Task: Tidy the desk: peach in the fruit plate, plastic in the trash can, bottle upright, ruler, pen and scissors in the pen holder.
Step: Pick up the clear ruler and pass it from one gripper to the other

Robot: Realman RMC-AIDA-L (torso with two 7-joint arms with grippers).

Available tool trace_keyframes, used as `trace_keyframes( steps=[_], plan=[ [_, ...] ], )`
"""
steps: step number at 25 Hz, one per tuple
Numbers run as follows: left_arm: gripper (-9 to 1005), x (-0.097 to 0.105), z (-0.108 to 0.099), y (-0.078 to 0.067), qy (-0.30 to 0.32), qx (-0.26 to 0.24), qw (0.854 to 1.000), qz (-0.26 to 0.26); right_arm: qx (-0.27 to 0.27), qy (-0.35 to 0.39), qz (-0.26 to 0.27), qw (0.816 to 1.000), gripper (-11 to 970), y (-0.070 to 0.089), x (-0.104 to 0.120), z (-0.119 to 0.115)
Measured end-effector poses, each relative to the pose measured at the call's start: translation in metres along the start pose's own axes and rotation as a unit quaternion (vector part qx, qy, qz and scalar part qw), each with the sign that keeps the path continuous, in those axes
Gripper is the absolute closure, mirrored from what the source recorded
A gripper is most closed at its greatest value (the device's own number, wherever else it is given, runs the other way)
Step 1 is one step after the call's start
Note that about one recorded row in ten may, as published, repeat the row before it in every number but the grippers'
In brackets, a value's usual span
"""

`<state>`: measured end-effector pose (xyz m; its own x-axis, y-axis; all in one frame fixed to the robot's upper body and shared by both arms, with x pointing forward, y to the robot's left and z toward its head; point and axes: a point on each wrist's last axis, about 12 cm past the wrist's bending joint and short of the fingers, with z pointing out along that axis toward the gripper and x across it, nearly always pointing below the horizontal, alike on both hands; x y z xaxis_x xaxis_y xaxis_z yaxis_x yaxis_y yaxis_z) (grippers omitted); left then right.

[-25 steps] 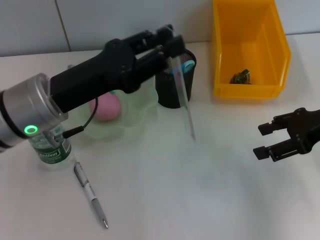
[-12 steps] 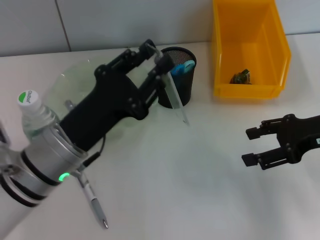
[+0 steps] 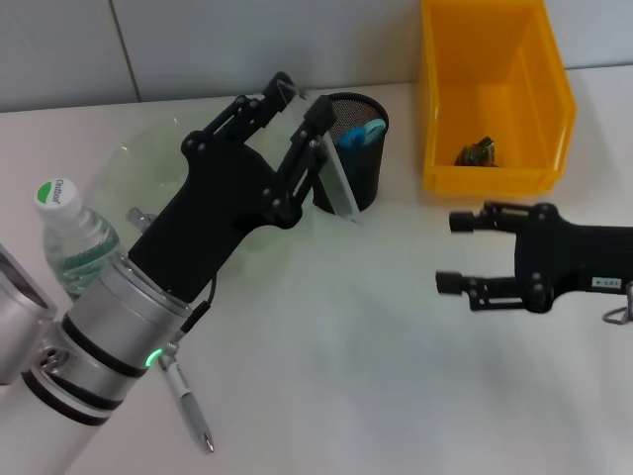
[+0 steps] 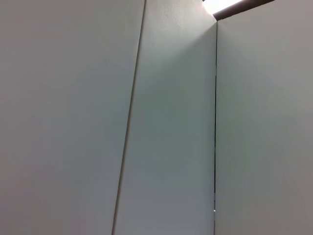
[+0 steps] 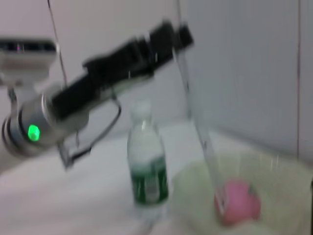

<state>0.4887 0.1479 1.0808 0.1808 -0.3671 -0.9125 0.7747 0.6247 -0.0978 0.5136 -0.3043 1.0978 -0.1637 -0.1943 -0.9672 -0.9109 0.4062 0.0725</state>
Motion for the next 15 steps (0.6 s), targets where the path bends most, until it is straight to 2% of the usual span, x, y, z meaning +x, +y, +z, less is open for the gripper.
trace_keyframes(
  steps=[2, 3, 7, 11, 15],
  plan=[
    [609, -0.001, 0.002, -0.003, -0.004, -0.002, 1.000, 0.000, 0.031, -0.066, -0.032, 0.997, 195, 0.005, 0.008, 0.000],
    [609, -0.001, 0.002, -0.003, -0.004, -0.002, 1.000, 0.000, 0.031, -0.066, -0.032, 0.997, 196, 0.005, 0.008, 0.000],
    [609, -0.002, 0.010, -0.007, -0.004, 0.003, 1.000, 0.009, 0.076, -0.144, -0.076, 0.984, 199, 0.015, 0.022, 0.012],
    [610, -0.002, 0.018, -0.008, -0.002, 0.000, 1.000, 0.012, 0.097, -0.175, -0.101, 0.975, 203, 0.020, 0.026, 0.022],
    [611, -0.003, 0.028, -0.007, 0.001, -0.018, 1.000, 0.016, 0.120, -0.207, -0.124, 0.963, 207, 0.023, 0.026, 0.043]
  ],
)
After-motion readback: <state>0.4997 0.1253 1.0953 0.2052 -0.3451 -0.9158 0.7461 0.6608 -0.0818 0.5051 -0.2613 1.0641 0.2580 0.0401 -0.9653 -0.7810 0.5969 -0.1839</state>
